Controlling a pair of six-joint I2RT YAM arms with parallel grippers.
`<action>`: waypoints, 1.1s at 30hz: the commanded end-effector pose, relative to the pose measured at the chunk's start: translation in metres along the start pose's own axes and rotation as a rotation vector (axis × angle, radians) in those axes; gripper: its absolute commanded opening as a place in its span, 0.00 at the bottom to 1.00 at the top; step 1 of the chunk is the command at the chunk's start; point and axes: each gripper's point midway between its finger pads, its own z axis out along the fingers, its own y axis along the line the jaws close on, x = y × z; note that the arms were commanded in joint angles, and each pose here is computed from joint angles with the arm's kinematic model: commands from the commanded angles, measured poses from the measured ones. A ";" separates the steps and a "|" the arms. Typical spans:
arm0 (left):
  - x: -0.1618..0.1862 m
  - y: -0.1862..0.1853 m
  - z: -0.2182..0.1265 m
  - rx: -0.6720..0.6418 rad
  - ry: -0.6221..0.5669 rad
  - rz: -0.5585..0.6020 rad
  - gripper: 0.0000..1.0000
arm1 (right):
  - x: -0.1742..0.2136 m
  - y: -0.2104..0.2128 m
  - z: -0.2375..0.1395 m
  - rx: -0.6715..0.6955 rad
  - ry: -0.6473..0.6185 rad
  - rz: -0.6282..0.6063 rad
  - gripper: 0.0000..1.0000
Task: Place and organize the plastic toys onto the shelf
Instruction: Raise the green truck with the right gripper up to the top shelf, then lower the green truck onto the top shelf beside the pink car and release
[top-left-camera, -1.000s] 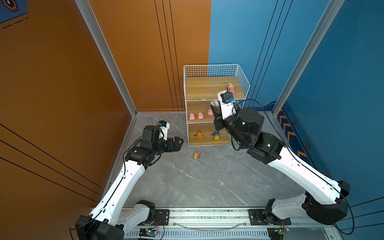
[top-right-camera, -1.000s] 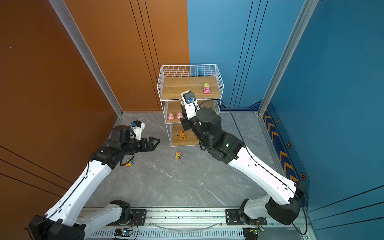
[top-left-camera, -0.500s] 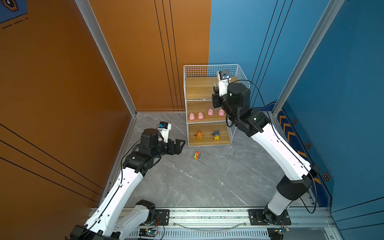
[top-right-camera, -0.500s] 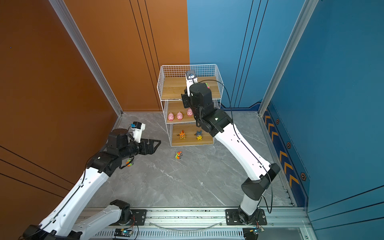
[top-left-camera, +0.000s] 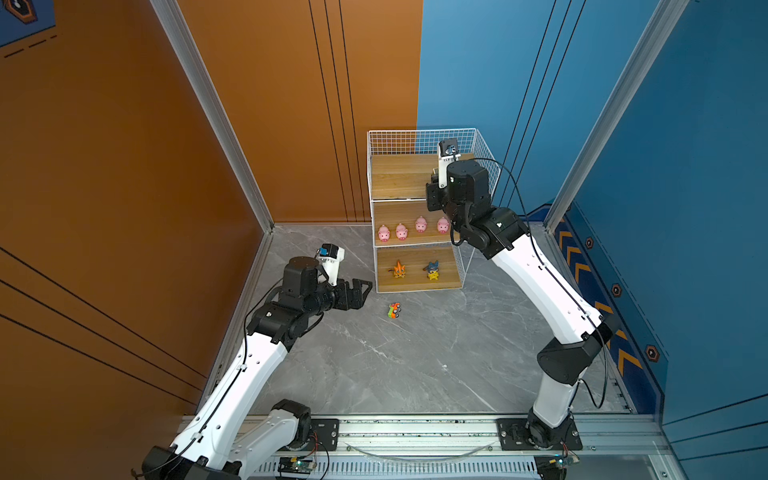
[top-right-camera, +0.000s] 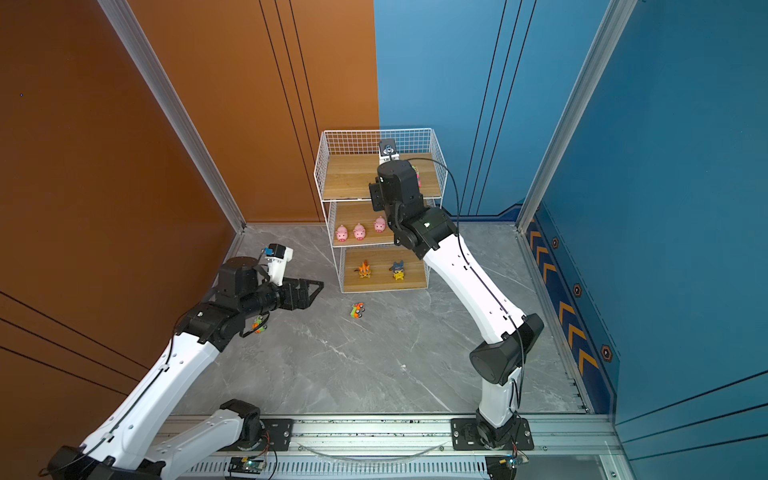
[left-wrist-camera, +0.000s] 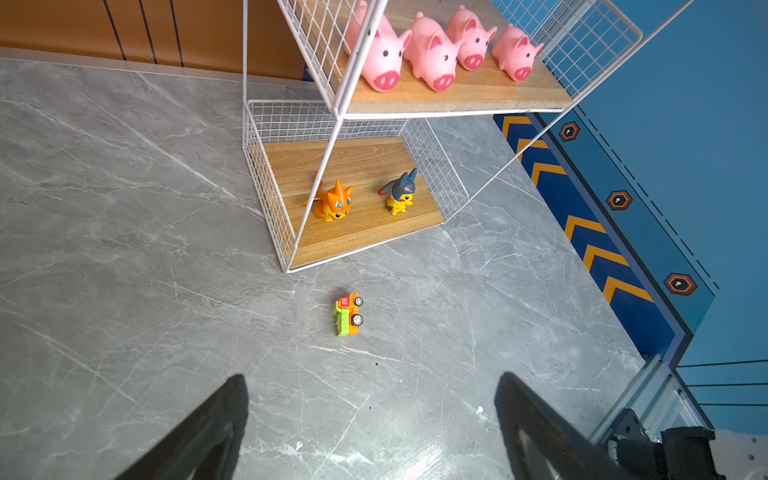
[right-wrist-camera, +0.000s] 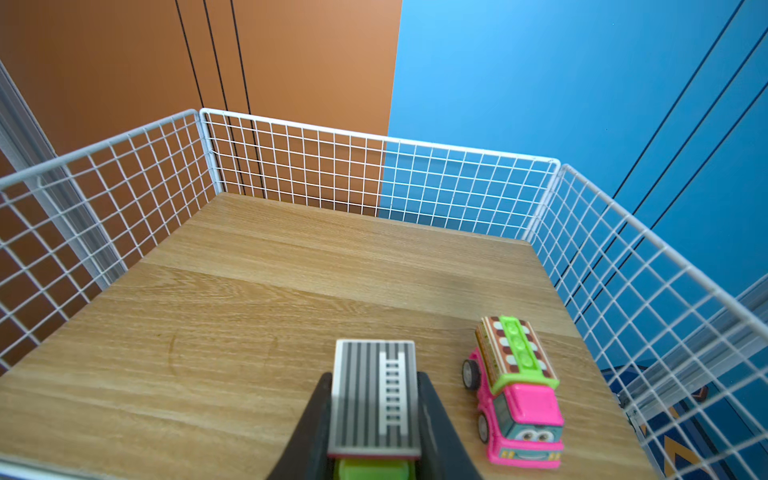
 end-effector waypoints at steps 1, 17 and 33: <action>0.002 -0.005 0.003 0.034 0.002 0.009 0.94 | 0.000 -0.003 0.001 0.014 0.010 0.023 0.20; 0.001 -0.002 0.004 0.033 -0.001 -0.006 0.94 | 0.013 -0.005 0.021 0.008 0.041 0.043 0.21; 0.000 0.001 0.004 0.029 -0.002 -0.020 0.94 | 0.010 -0.001 0.036 0.001 0.040 0.054 0.22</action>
